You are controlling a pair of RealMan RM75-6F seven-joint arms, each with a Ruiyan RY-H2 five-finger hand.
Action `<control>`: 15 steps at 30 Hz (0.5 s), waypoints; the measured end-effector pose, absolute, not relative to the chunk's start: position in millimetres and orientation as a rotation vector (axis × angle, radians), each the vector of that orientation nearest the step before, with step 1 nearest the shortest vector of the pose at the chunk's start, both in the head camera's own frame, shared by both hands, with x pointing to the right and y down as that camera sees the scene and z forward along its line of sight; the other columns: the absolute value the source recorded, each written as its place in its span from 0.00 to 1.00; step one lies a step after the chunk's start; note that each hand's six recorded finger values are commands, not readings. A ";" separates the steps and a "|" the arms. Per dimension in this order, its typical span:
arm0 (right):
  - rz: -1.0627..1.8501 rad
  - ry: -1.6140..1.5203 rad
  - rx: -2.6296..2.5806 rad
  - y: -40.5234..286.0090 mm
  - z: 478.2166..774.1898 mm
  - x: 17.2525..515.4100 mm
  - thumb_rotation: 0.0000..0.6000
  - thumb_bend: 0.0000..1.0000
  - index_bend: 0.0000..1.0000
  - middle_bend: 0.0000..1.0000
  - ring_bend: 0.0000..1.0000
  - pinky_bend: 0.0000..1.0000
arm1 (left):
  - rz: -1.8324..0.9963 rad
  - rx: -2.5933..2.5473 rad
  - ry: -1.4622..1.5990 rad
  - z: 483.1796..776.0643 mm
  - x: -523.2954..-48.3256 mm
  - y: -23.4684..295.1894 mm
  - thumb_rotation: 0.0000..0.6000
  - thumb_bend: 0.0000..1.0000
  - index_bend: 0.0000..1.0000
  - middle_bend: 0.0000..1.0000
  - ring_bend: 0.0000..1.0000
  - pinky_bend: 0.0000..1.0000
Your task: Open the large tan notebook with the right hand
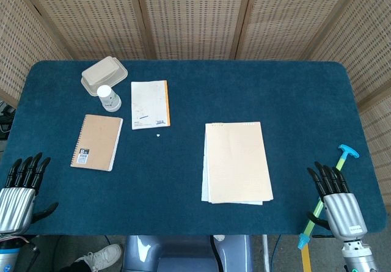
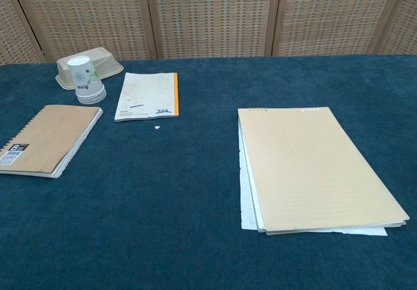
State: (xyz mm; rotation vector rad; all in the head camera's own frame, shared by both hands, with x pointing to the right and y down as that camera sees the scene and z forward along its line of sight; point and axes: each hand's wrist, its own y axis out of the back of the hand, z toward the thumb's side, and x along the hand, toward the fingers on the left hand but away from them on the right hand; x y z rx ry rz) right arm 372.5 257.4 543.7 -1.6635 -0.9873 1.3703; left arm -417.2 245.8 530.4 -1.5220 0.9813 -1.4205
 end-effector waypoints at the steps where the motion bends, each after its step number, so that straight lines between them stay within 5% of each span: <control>1: 1.375 -0.984 -1.663 257.8 544.3 372.5 1.00 0.18 0.00 0.00 0.00 0.00 | -1.423 -1.522 0.981 530.6 -417.6 245.9 1.00 0.09 0.00 0.00 0.00 0.00; 15: 1.372 -0.987 -1.677 260.1 544.6 369.5 1.00 0.18 0.00 0.00 0.00 0.00 | -1.425 -1.521 0.969 530.3 -415.4 247.3 1.00 0.09 0.00 0.00 0.00 0.00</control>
